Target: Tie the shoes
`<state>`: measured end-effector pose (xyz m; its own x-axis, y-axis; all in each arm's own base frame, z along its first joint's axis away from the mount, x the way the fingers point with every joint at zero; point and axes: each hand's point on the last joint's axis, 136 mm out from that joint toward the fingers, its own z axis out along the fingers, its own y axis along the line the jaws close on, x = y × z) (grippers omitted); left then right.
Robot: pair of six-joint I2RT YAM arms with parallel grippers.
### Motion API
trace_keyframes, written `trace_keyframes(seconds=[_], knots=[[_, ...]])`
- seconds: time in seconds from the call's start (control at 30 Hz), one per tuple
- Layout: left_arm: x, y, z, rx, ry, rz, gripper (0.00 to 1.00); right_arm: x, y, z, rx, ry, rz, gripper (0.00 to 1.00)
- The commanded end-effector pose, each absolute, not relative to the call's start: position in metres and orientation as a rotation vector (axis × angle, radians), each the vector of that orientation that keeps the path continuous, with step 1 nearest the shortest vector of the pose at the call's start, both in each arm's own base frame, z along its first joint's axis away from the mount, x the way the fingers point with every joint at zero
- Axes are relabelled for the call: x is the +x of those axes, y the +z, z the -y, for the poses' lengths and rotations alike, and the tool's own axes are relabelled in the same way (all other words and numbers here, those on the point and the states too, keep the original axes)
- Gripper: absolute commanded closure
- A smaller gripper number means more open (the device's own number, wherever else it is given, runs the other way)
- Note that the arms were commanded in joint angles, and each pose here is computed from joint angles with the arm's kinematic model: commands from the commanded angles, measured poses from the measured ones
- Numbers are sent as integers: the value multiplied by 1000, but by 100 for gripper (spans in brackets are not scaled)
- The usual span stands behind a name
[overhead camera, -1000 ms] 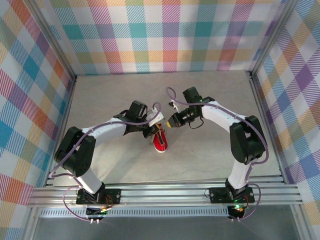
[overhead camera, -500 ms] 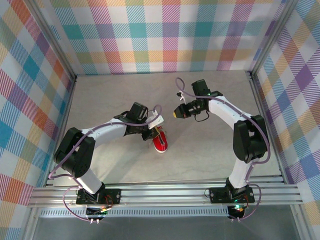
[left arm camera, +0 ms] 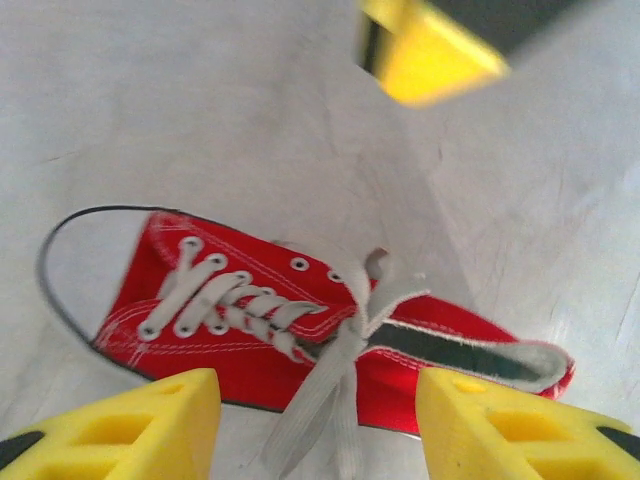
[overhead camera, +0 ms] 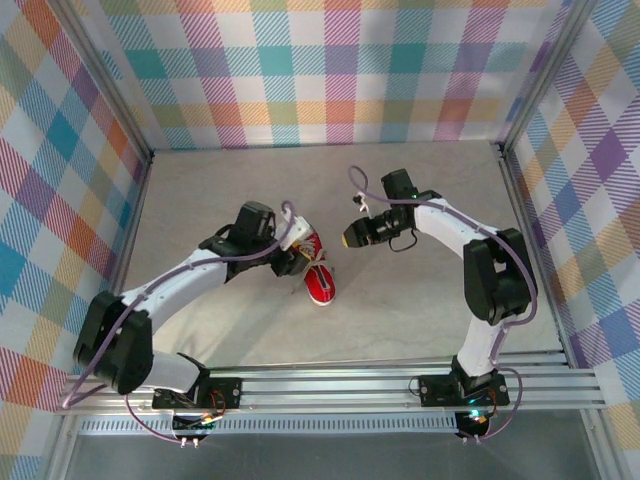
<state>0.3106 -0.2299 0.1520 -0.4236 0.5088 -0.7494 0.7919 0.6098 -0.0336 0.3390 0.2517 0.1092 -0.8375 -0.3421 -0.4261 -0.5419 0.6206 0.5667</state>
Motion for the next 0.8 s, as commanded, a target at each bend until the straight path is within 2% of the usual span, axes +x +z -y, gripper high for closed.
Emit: trace_keyframes(seconds=[0.0,0.1,0.27,0.5,0.77], knots=[[319,147,199,621,-564,-2313,47,322,118,-249,-768,1040,-2498,49],[312,120,175,204,-629,-2522,50,300,104,-251,-873,1011,-2479,48],[304,105,184,-257,-875,-2533,51,283,91,-265,-1113,897,-2402,46],[301,97,169,-627,-721,-2599,49,288,96,-288,-1320,822,-2264,43],[305,82,189,-908,-866,-2482,48,289,78,-301,-1440,771,-2261,42]])
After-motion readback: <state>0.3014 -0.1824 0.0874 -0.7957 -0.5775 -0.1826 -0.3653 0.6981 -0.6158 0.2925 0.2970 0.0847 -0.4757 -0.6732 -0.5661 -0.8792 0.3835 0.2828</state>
